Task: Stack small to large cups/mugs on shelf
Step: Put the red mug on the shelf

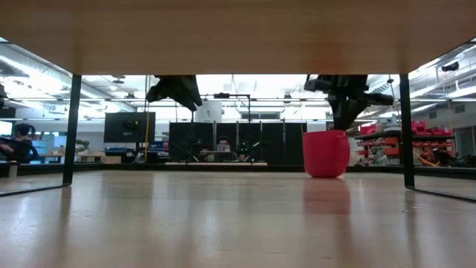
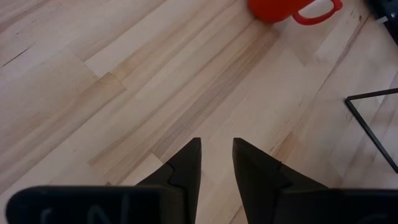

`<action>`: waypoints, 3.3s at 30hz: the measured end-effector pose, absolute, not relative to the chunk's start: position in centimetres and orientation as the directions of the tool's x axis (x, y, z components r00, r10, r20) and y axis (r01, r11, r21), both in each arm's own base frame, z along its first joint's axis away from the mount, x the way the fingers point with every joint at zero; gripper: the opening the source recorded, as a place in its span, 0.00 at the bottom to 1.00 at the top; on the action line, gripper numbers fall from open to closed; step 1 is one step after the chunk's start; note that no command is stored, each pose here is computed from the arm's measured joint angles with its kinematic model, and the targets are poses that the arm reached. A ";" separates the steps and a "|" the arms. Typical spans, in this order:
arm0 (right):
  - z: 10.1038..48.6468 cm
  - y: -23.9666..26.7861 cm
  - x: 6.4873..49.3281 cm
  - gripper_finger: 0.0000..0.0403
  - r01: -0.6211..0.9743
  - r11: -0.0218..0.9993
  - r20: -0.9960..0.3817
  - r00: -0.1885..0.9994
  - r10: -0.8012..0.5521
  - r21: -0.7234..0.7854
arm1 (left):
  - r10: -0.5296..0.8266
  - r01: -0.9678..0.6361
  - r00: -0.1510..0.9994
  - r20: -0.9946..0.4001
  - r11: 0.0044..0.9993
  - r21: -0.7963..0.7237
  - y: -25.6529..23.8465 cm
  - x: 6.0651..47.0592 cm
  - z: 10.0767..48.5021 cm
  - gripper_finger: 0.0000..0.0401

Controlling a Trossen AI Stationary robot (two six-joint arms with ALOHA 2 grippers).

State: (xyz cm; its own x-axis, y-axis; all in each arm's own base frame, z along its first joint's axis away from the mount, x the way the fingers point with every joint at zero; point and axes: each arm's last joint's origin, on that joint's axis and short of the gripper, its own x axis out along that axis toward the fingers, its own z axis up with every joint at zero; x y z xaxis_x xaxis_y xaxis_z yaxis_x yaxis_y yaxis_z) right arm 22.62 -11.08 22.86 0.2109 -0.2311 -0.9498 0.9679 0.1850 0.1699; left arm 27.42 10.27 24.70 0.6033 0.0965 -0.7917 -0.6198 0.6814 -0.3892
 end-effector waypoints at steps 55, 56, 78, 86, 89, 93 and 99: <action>16.6 -6.3 13.4 0.21 0.618 0.352 -0.611 0.778 -0.144 0.703 | 0.097 -0.640 0.606 -0.789 0.649 -0.412 10.3 27.5 24.7 0.26; 16.6 -6.4 13.4 0.21 0.623 0.346 -0.615 0.775 -0.146 0.702 | 0.097 -0.640 0.606 -0.789 0.649 -0.412 10.3 27.5 24.7 0.26; 15.4 -7.3 15.2 0.21 0.611 0.319 -0.612 0.783 -0.110 0.725 | 0.099 -0.638 0.610 -0.786 0.650 -0.413 10.3 27.5 24.8 0.26; 15.2 -7.4 15.5 0.21 0.606 0.309 -0.608 0.787 -0.101 0.733 | 0.099 -0.638 0.610 -0.786 0.650 -0.413 10.3 27.5 24.8 0.26; 15.1 -7.5 15.6 0.21 0.605 0.304 -0.609 0.788 -0.093 0.736 | 0.099 -0.638 0.610 -0.786 0.650 -0.412 10.3 27.5 24.8 0.26; 15.2 -7.6 15.9 0.21 0.588 0.295 -0.587 0.803 -0.100 0.754 | 0.099 -0.638 0.610 -0.786 0.650 -0.412 10.3 27.5 24.8 0.26; 15.4 -7.7 16.0 0.21 0.573 0.289 -0.570 0.815 -0.103 0.767 | 0.100 -0.638 0.610 -0.786 0.651 -0.412 10.3 27.5 24.8 0.26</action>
State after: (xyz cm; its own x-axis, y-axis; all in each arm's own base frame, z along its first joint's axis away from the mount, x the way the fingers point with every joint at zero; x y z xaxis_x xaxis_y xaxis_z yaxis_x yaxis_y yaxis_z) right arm 16.03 -7.66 15.36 0.8151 -0.1026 -0.5702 0.5729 0.2889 0.7670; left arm 27.48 10.31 24.76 0.6096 0.0998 -0.7864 -0.6380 0.6506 -0.4120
